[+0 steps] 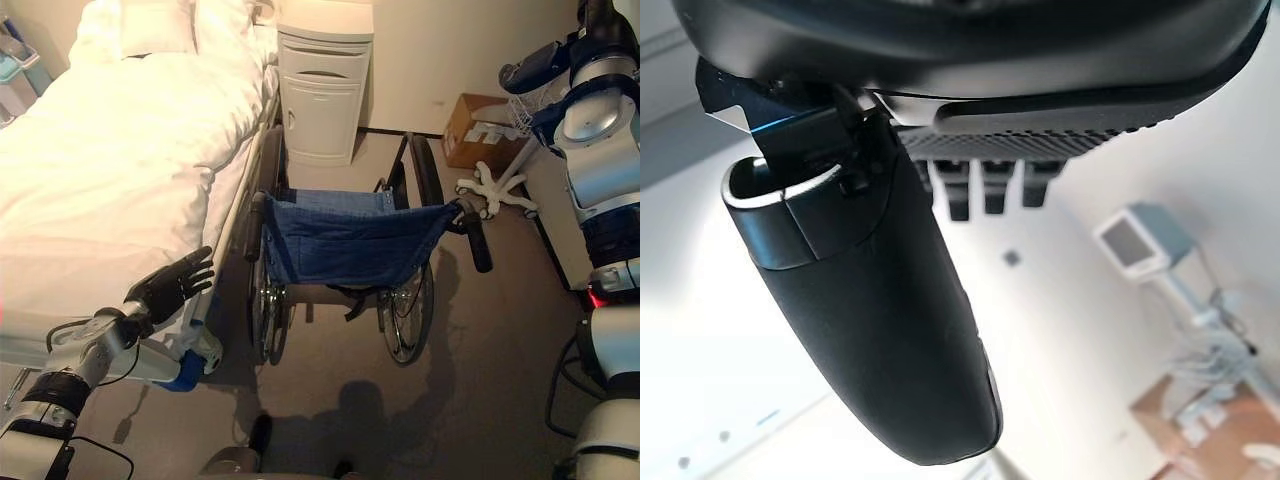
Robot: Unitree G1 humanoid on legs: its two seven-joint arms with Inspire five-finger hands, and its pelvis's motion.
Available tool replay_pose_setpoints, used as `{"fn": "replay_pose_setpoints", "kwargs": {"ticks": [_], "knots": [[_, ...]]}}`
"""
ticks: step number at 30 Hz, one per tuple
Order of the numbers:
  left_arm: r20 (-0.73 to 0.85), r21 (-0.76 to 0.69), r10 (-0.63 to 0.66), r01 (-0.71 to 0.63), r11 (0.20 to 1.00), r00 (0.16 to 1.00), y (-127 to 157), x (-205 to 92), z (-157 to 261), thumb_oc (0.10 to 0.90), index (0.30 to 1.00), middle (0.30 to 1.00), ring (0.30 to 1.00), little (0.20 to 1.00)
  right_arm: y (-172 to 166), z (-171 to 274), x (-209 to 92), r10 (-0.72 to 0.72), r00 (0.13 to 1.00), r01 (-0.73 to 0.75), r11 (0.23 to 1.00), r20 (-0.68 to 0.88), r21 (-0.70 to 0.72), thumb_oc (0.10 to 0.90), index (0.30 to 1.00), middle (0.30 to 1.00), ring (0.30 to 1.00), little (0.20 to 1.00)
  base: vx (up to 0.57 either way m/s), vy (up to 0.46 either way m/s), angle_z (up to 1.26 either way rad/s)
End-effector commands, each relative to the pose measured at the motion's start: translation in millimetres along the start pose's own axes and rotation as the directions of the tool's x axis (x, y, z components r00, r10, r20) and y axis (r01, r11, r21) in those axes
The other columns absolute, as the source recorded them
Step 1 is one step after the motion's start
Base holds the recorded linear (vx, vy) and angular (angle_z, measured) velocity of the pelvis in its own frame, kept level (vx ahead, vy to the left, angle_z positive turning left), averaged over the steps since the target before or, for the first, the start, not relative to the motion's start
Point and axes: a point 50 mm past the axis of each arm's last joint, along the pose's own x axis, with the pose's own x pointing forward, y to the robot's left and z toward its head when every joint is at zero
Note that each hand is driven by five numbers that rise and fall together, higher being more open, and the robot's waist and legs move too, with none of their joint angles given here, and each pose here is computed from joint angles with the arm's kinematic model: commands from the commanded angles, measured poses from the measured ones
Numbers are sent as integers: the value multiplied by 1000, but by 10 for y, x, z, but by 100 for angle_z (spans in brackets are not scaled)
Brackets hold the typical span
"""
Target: Push the wheelchair next to the bed
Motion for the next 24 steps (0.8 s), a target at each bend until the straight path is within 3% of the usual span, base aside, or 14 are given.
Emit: {"fn": "replay_pose_setpoints", "kwargs": {"ticks": [1,3,5,6,8,12,15,19,24], "knots": [[191,52,58,-69,996,980,44,-21,330,800,900,900,900,900,-75,-346,-77,5,997,-10,998,-76,-68,800,900,900,900,900,0,0,0],[267,53,123,-142,988,956,62,-41,374,800,900,900,900,900,-5,-486,-128,18,995,-22,999,-100,-33,800,900,900,900,900,32,-6,0],[430,56,272,-326,944,861,120,-137,456,800,900,900,900,900,75,-700,-237,3,992,-2,1000,-128,12,800,900,900,900,900,37,-27,-1],[437,57,282,-339,939,854,123,-144,455,800,900,900,900,900,82,-722,-252,1,991,2,1000,-131,18,800,900,900,900,900,38,-51,-2],[626,35,418,-559,829,659,153,-338,458,800,900,900,900,900,179,-1040,-452,-51,978,84,984,-202,158,800,900,900,900,900,29,-59,-3],[659,-6,530,-701,713,534,76,-479,81,800,900,900,900,900,334,-1574,-895,-147,923,230,952,-357,204,800,900,900,900,900,23,-40,-1],[603,27,573,-733,680,555,36,-516,-237,800,900,900,900,900,397,-1978,-1233,-138,860,277,935,-491,221,800,900,900,900,900,3,-4,-2],[391,70,657,-732,677,645,100,-601,-799,800,900,900,900,900,605,-2623,-1903,-27,702,311,911,-712,271,800,900,900,900,900,13,-6,-7],[189,236,567,-597,767,802,0,-627,-1253,800,900,900,900,900,1134,-2911,-2696,220,501,231,898,-837,374,800,900,900,900,900,-18,-4,-10]]}}
